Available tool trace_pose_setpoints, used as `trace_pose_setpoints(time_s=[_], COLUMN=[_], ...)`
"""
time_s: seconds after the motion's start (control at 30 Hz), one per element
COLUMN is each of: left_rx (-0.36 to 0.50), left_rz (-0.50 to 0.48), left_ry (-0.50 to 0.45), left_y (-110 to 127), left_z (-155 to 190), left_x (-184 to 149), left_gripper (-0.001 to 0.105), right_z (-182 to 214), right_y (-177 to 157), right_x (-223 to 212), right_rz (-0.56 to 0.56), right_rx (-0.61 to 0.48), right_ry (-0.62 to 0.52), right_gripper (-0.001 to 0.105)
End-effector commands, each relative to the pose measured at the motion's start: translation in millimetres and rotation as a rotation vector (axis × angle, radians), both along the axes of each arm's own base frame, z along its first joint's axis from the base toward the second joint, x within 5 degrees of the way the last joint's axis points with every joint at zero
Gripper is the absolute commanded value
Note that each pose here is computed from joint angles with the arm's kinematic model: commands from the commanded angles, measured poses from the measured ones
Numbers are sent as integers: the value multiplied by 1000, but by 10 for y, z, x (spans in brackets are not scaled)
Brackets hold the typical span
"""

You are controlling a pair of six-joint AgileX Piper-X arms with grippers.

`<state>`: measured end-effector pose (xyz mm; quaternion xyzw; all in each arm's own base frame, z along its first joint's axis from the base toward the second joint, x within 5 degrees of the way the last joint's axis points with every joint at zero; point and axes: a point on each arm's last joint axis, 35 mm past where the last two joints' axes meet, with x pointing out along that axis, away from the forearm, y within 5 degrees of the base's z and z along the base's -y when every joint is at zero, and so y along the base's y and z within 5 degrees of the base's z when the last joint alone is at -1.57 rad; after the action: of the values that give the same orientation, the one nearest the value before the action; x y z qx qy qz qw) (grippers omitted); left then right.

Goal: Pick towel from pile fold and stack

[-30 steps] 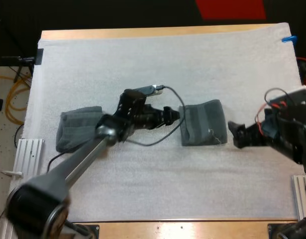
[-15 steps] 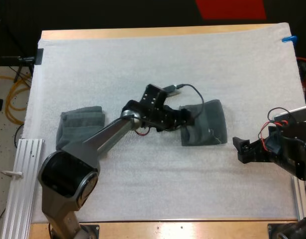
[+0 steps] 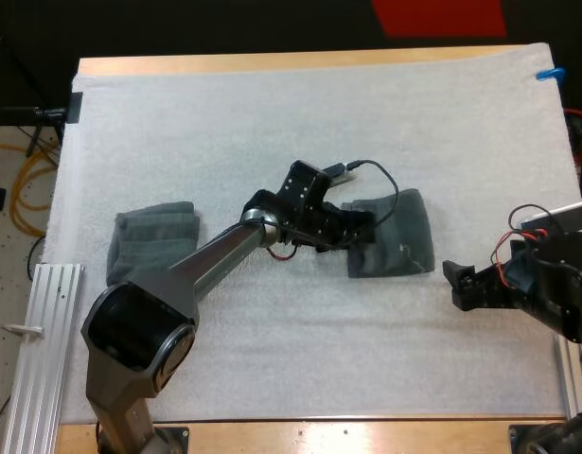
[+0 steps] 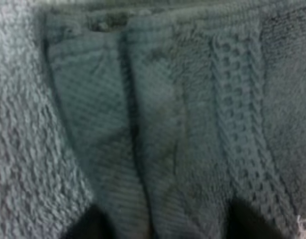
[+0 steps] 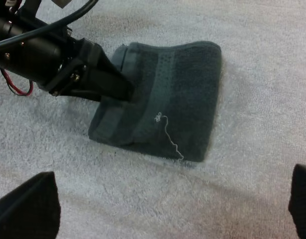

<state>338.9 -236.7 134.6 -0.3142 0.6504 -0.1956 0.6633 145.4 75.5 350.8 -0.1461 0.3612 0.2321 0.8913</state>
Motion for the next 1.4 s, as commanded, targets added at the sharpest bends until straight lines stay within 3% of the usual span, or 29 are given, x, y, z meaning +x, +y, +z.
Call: trace_pose_setpoints(time_s=[0.0, 0.07, 0.23, 0.37, 0.47, 0.73, 0.97, 1.17, 1.3, 1.37], left_rx=[-14, -15, -28, -16, -1, 192, 412, 627, 760, 768], left_rz=[-8, -11, -28, -49, -82, -221, -273, -298, -232, -200], left_ry=[-5, -3, -4, -33, -51, -235, -342, -253, -217, -215], left_y=[-43, -54, -101, -113, -116, 69, 577, 1226, 1676, 1835], left_z=[25, 1, 5, 3, 27, 510, 1012, 1283, 1469, 1558], left_x=[-2, -4, -15, -22, -16, 110, 243, 123, 63, 30], left_gripper=[29, 23, 22, 0, 0, 0, 0, 0, 0, 0], right_z=[13, 13, 14, 14, 14, 15, 15, 20, 25, 30], right_y=[-11, -10, -10, -10, -11, -10, -10, -8, -1, 9], right_x=[-8, -7, -7, -7, -7, -6, -6, -1, 10, 13], right_rz=[-7, -7, -7, -7, -9, -15, -35, -38, -37, -22], right_rx=[5, 5, 5, 5, 4, 11, 29, 34, 45, 62], right_ry=[-7, -8, -8, -8, -9, -8, 1, -4, -15, -15], right_gripper=[90, 90, 90, 90, 90, 90, 90, 90, 90, 90])
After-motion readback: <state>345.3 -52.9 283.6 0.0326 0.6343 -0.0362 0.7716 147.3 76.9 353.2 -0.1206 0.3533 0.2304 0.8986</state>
